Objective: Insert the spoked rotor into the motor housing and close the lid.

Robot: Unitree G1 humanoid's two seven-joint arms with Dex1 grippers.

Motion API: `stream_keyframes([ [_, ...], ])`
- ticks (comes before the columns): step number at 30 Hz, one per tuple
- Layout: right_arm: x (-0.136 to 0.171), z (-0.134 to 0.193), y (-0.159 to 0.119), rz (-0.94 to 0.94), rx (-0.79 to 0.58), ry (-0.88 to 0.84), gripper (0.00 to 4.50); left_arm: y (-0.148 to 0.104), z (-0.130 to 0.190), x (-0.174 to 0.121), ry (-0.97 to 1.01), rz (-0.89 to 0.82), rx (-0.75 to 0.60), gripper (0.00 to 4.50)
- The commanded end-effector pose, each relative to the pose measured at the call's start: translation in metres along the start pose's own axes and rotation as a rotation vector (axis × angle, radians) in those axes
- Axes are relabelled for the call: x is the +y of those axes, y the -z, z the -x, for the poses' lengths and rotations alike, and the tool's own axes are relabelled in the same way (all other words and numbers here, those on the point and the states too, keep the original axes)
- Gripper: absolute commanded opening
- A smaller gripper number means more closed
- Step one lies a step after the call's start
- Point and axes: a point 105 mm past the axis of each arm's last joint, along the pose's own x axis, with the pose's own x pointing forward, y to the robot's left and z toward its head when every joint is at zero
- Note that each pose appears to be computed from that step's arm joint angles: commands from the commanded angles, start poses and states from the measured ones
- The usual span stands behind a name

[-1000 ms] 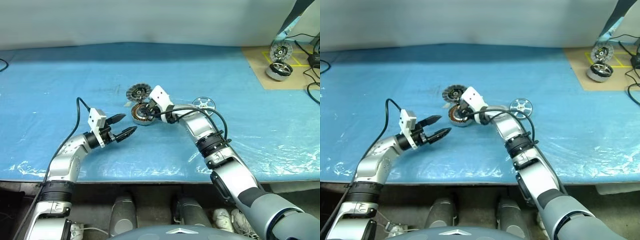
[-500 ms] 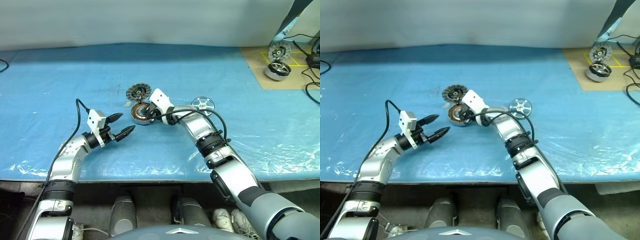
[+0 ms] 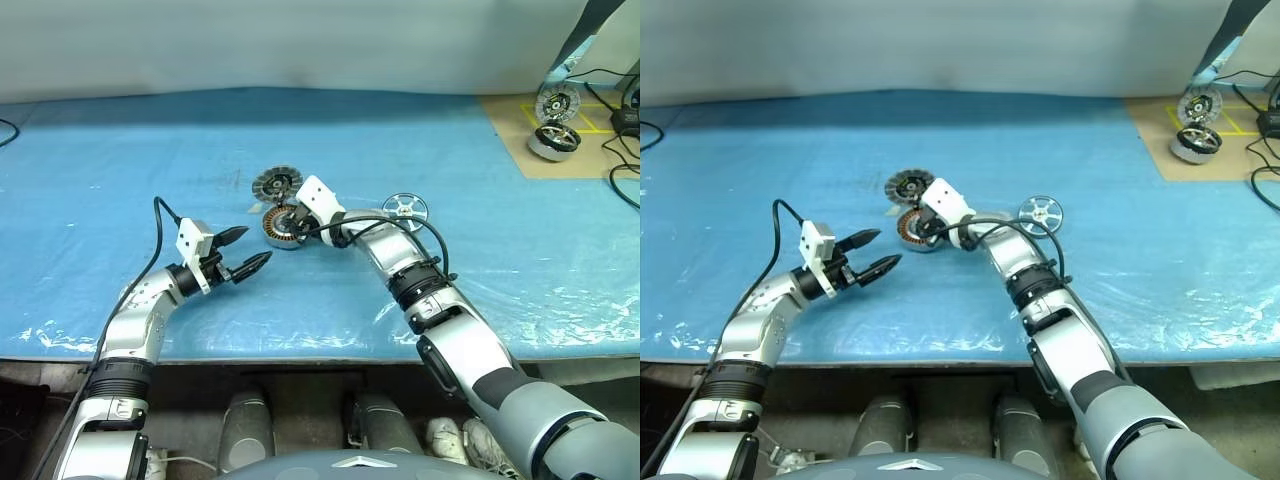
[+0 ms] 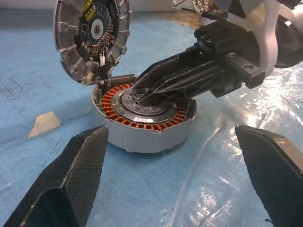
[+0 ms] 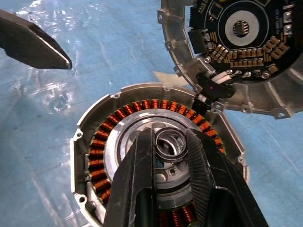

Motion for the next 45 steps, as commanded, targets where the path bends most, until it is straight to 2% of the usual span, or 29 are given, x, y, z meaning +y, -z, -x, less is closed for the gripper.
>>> stream_keyframes([
  [1,0.002,-0.002,-0.004,0.021,-0.002,-0.014,0.56,-0.010,0.000,0.002,0.007,-0.020,-0.031,4.50],
  [7,0.007,-0.002,-0.002,0.014,-0.004,-0.039,0.56,-0.009,0.000,0.002,0.006,-0.015,-0.030,4.50],
  [12,0.007,0.000,-0.011,0.010,-0.036,-0.047,0.56,-0.015,-0.005,-0.001,0.030,-0.031,-0.051,4.50],
  [22,0.016,-0.001,-0.008,-0.013,-0.034,-0.094,0.56,-0.011,-0.006,0.000,0.037,-0.018,-0.033,4.50],
  [33,0.008,-0.005,-0.002,-0.014,-0.004,-0.032,0.56,-0.009,-0.005,-0.001,0.033,-0.015,-0.029,4.50],
  [45,0.013,-0.001,-0.003,0.018,-0.011,-0.073,0.56,-0.007,-0.003,-0.002,0.033,-0.013,-0.025,4.50],
])
